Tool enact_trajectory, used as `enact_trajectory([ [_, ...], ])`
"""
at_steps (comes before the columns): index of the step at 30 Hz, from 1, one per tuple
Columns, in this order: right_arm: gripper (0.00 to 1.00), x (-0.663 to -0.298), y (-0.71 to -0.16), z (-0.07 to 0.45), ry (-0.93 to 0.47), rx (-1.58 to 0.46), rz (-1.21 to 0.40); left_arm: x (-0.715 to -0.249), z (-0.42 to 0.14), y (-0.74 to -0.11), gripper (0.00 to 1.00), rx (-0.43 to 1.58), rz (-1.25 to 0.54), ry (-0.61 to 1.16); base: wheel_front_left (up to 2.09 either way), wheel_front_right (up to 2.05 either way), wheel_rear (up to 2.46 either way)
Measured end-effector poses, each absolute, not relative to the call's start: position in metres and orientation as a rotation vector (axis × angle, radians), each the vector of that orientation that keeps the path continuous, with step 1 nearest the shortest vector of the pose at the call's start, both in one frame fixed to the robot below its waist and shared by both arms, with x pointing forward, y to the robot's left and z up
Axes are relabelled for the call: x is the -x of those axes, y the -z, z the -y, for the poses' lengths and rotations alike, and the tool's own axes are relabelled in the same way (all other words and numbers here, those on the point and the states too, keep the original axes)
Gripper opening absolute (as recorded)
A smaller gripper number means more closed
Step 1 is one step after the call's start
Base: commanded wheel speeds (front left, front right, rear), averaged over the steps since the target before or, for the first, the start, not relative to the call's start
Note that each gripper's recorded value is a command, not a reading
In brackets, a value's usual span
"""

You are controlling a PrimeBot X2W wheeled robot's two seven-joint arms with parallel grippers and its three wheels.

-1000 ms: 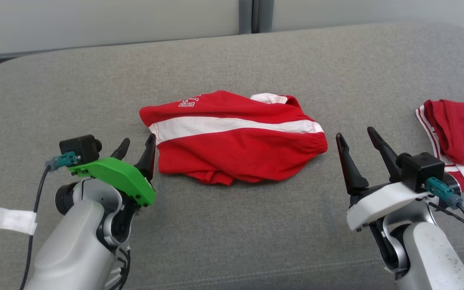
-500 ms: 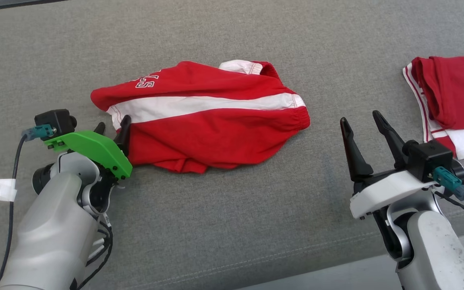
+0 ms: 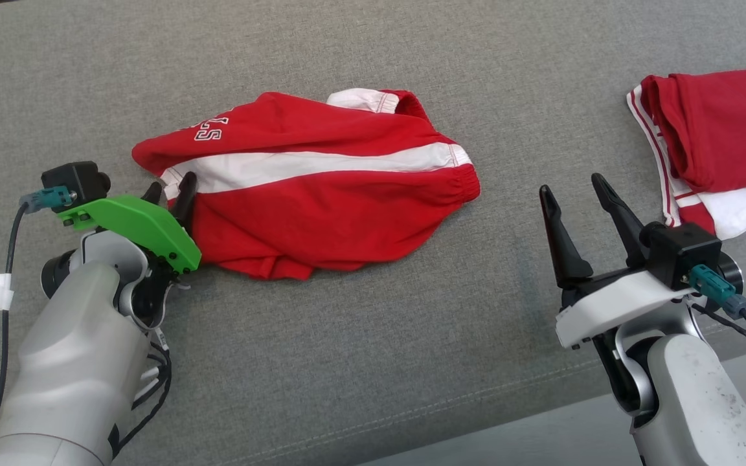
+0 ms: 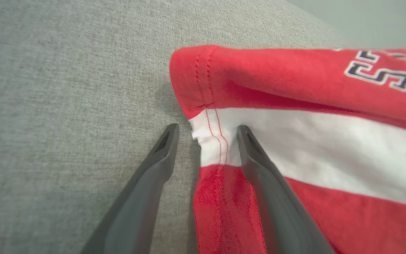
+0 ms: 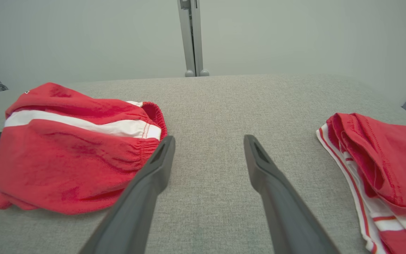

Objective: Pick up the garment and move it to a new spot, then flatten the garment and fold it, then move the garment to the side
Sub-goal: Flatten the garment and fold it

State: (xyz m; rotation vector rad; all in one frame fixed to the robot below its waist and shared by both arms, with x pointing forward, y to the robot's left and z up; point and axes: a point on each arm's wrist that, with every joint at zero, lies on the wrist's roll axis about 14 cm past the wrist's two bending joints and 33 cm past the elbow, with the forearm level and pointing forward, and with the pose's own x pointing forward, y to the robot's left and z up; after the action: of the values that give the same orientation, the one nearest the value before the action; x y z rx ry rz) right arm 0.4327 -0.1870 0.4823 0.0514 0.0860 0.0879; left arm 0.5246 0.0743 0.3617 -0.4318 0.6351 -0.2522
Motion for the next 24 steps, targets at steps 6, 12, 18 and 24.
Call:
enact_trajectory([
  [6,1.0,-0.432,-0.483,0.193,-0.07,-0.048,-0.082,-0.524,-0.068,-0.36,0.0,0.426,-0.641,0.264,0.0,0.0,0.0],
  [12,1.0,-0.431,-0.486,0.192,-0.072,-0.055,-0.071,-0.523,-0.068,-0.369,0.0,0.421,-0.603,0.274,0.0,0.0,0.0],
  [18,1.0,-0.43,-0.492,0.187,-0.081,-0.061,-0.054,-0.527,-0.073,-0.392,0.0,0.441,-0.497,0.27,0.0,0.0,0.0],
  [24,1.0,-0.43,-0.499,0.19,-0.094,-0.047,-0.056,-0.515,-0.077,-0.411,0.0,0.453,-0.423,0.3,0.0,0.0,0.0],
])
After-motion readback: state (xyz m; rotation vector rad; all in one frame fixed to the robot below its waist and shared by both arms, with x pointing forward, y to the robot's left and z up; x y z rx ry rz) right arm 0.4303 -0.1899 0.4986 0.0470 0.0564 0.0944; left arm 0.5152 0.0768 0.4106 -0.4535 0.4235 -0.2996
